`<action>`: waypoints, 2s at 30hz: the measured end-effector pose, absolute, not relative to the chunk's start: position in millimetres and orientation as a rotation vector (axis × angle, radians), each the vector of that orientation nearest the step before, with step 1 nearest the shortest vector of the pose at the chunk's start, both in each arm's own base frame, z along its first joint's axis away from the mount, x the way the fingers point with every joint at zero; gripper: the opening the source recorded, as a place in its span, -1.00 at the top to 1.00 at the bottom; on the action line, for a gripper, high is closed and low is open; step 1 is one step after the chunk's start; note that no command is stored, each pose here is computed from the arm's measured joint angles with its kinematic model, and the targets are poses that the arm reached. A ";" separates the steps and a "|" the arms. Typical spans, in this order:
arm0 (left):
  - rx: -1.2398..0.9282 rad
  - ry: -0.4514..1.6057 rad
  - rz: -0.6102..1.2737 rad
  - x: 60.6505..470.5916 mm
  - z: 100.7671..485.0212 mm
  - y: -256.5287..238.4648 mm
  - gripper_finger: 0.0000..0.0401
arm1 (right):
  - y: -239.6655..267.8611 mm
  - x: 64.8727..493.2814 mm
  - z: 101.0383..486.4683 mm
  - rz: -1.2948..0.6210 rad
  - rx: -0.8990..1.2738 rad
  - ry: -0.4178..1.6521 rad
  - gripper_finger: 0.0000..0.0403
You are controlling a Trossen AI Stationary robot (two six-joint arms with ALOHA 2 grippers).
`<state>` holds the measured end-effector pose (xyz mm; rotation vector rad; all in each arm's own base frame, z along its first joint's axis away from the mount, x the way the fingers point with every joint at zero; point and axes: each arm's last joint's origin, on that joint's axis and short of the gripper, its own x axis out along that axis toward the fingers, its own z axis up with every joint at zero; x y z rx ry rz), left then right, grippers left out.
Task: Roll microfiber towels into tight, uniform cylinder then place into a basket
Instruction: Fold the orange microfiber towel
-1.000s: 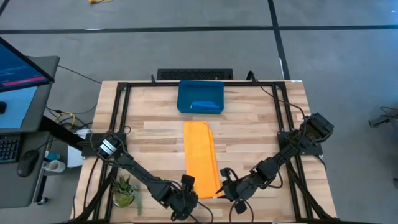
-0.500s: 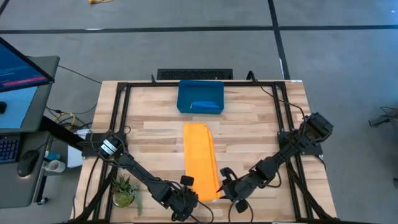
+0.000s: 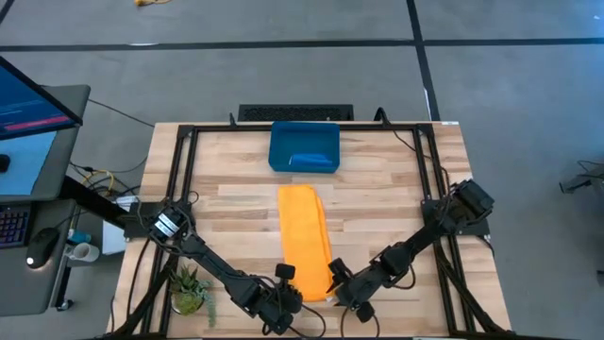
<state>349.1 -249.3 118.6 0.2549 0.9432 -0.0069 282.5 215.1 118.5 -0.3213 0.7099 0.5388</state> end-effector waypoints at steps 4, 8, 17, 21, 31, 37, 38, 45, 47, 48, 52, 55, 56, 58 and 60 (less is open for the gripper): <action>0.260 0.942 -0.008 349.3 118.6 -249.2 0.96 | 211.5 285.2 100.6 0.517 -0.330 0.764 -0.05; 0.261 0.943 -0.008 349.2 118.5 -249.1 0.95 | 210.3 288.0 96.1 0.514 -0.319 0.769 -0.03; 0.246 0.945 0.000 349.1 118.5 -248.9 0.95 | 201.7 288.6 92.6 0.445 -0.242 0.859 0.29; 0.243 0.944 0.000 349.3 118.6 -249.0 0.95 | 201.5 289.6 93.1 0.429 -0.244 0.861 0.63; 0.273 0.976 0.015 350.4 145.5 -263.9 0.98 | 226.1 293.8 116.9 0.452 -0.300 0.917 0.91; 0.275 0.969 0.003 349.1 166.2 -276.6 0.98 | 247.2 295.6 142.7 0.453 -0.338 0.953 0.95; 0.282 0.969 0.002 348.1 169.4 -279.0 0.98 | 251.2 295.1 147.3 0.444 -0.351 0.954 0.94; 0.337 0.964 0.014 341.2 196.4 -291.7 0.99 | 275.7 285.0 184.5 0.337 -0.502 0.954 0.97; 0.345 0.955 0.011 338.9 206.9 -296.6 0.99 | 280.2 282.8 194.4 0.309 -0.513 0.950 0.96; 0.347 0.952 0.008 337.9 212.4 -298.9 0.99 | 282.6 281.5 199.1 0.301 -0.519 0.948 0.96; 0.353 0.941 0.017 332.0 235.4 -306.0 0.99 | 293.4 279.2 218.0 0.315 -0.512 0.921 0.98; 0.376 0.958 0.056 324.3 248.5 -306.2 0.99 | 300.8 278.7 235.7 0.323 -0.526 0.877 0.98; 0.393 0.960 0.080 321.9 252.4 -305.1 0.99 | 301.2 278.7 240.0 0.307 -0.541 0.868 0.98; 0.431 0.956 0.127 318.1 258.5 -302.3 0.99 | 300.2 279.2 246.3 0.278 -0.569 0.860 0.97; 0.478 0.947 0.167 316.1 260.0 -299.2 0.99 | 296.5 281.1 247.9 0.254 -0.598 0.862 0.96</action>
